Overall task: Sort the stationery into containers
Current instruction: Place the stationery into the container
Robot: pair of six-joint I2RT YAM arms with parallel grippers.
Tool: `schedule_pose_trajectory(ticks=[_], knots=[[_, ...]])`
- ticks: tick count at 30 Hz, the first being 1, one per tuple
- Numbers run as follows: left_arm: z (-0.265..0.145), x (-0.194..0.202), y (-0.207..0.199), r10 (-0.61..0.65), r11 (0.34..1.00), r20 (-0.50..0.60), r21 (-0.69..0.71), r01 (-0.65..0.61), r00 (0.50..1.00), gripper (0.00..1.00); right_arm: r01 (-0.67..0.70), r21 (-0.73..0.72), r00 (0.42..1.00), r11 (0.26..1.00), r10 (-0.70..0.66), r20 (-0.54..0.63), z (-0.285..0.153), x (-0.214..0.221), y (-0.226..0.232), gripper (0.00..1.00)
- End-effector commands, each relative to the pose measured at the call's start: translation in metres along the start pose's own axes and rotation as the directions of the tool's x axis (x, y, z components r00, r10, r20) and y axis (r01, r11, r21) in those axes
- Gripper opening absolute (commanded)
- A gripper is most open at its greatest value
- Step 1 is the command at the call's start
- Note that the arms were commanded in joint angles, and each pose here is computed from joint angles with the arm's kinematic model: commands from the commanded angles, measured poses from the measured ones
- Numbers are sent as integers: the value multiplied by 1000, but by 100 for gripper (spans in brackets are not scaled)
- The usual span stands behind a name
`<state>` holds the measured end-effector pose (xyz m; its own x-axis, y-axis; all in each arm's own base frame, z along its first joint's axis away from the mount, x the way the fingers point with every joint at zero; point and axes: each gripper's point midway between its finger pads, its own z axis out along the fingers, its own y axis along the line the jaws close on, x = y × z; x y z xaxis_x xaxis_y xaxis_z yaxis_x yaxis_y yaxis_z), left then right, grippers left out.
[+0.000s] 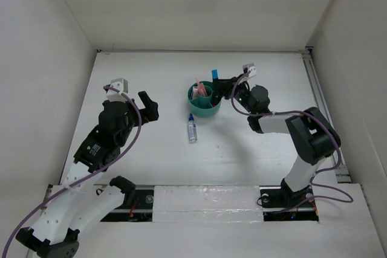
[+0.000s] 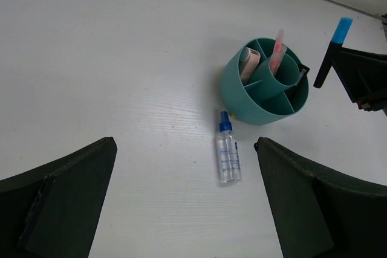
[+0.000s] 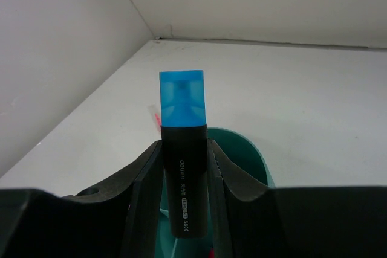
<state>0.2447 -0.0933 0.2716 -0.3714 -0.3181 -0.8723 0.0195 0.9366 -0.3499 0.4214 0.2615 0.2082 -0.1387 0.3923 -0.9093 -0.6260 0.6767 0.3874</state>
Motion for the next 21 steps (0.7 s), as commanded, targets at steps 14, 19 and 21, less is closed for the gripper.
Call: schedule_pose_trajectory(ticks=[14,19,21], knots=[[1,-4,-8,9,999,17,43,-10,1000,100,-1,-48,998,999,4,62,0,3,-4,0],[1,-4,-8,9,999,17,43,-10,1000,100,-4,-43,999,999,6,48,-7,13,-11,0],[1,-4,-8,9,999,17,43,-10,1000,100,-16,-39,999,999,18,38,-9,19,-12,0]])
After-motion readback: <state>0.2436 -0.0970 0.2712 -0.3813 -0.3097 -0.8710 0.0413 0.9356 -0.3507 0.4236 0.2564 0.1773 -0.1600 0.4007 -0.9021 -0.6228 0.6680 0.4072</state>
